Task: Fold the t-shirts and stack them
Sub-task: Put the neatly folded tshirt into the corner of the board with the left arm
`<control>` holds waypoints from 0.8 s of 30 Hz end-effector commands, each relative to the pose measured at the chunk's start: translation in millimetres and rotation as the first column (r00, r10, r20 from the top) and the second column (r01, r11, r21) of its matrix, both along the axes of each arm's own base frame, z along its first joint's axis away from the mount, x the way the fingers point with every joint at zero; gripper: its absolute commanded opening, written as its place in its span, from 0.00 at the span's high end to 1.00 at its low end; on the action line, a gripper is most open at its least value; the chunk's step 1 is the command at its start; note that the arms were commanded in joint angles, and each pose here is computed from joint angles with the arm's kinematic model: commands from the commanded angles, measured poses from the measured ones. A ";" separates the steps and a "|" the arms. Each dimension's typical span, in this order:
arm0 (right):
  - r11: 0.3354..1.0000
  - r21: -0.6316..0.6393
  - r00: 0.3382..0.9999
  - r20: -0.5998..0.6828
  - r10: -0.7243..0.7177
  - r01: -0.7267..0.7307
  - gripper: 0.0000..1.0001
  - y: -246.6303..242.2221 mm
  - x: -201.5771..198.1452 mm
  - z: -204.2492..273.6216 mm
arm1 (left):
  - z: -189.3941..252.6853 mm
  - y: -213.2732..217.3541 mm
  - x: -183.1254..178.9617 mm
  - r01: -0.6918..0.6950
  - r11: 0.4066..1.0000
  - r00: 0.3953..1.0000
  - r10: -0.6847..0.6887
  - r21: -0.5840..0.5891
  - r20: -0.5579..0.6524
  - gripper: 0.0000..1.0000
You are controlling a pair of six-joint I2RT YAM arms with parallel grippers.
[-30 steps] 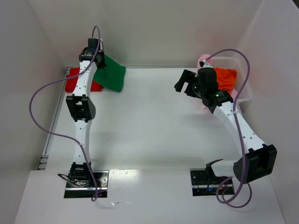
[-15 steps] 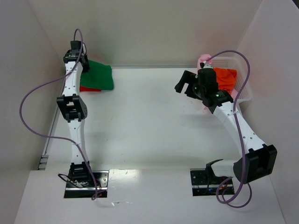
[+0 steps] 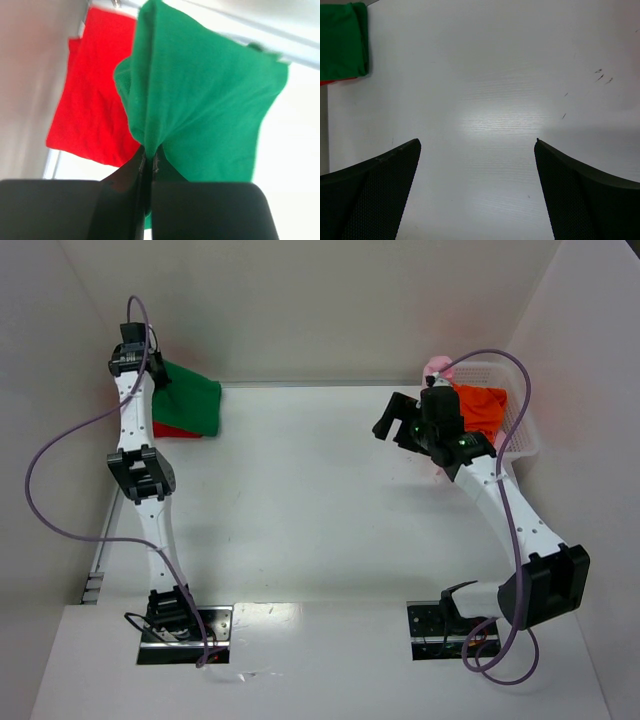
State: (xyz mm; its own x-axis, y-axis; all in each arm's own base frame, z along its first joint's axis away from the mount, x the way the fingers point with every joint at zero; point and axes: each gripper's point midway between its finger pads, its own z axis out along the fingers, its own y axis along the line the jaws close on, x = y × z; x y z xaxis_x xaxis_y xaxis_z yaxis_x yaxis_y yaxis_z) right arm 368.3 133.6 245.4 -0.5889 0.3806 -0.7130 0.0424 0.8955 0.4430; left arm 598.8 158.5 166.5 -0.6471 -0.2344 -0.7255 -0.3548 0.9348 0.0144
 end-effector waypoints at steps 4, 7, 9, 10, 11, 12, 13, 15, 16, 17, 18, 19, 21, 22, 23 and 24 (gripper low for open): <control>1.000 0.024 1.000 0.016 -0.001 0.001 0.00 5.5 4.6 9.3 | 66.6 33.4 4.9 -0.029 1.000 0.981 0.028 0.005 0.193 1.00; 1.000 0.030 1.000 0.008 0.004 -0.005 0.00 7.8 6.2 6.5 | 67.5 42.1 5.0 -0.028 1.000 0.978 0.028 -0.004 0.208 1.00; 0.999 0.032 1.000 -0.002 0.001 -0.001 0.00 8.4 7.4 3.1 | 63.8 44.6 7.3 -0.022 0.999 0.976 0.028 -0.027 0.217 1.00; 0.999 0.033 1.000 0.001 0.001 -0.001 0.00 8.6 8.0 3.7 | 63.8 44.6 7.3 -0.022 0.999 0.976 0.028 -0.027 0.217 1.00; 0.999 0.033 1.000 0.003 0.001 -0.002 0.00 9.0 9.4 3.2 | 62.8 44.8 7.9 -0.022 0.999 0.976 0.028 -0.027 0.217 1.00; 1.000 0.031 1.000 -0.004 0.001 -0.001 0.00 9.3 10.2 0.7 | 61.3 47.6 7.8 -0.027 0.999 0.976 0.032 -0.027 0.217 1.00; 1.000 0.031 1.000 -0.004 0.001 -0.001 0.00 9.3 10.2 0.7 | 61.3 51.4 6.6 -0.035 0.999 0.975 0.041 -0.031 0.218 1.00; 0.999 0.039 1.000 -0.006 -0.003 0.004 0.00 9.6 10.2 0.9 | 52.6 57.4 6.1 -0.046 0.998 0.977 0.054 -0.043 0.207 1.00; 0.999 0.039 1.000 -0.006 -0.003 0.004 0.00 9.6 10.2 0.9 | 49.1 58.4 6.3 -0.043 0.998 0.978 0.052 -0.048 0.203 1.00; 0.999 0.038 1.000 -0.009 -0.003 0.004 0.00 9.8 10.6 -0.4 | 46.2 62.0 5.5 -0.049 0.998 0.978 0.058 -0.050 0.199 1.00; 0.999 0.036 1.000 -0.015 -0.004 0.004 0.00 10.0 11.4 -2.6 | 37.9 62.4 6.7 -0.052 0.997 0.980 0.062 -0.057 0.187 0.99; 0.999 0.036 1.000 -0.015 -0.004 0.004 0.00 10.0 11.4 -2.7 | 31.9 61.8 7.9 -0.053 0.996 0.982 0.064 -0.067 0.180 0.97; 0.999 0.035 1.000 -0.018 -0.004 0.004 0.00 10.1 11.8 -3.9 | 20.4 61.3 9.9 -0.049 0.996 0.984 0.061 -0.076 0.165 0.91; 0.999 0.033 1.000 -0.023 -0.004 0.004 0.00 10.4 12.5 -6.2 | 16.9 61.5 10.9 -0.051 0.996 0.985 0.063 -0.080 0.163 0.88; 0.999 0.033 1.000 -0.023 -0.004 0.004 0.00 10.4 12.5 -6.2 | 15.3 62.4 11.3 -0.061 0.995 0.984 0.074 -0.084 0.163 0.82; 0.999 0.034 1.000 -0.020 -0.004 0.004 0.00 10.5 12.9 -4.7 | 10.5 65.7 11.8 -0.079 0.994 0.983 0.091 -0.079 0.159 0.66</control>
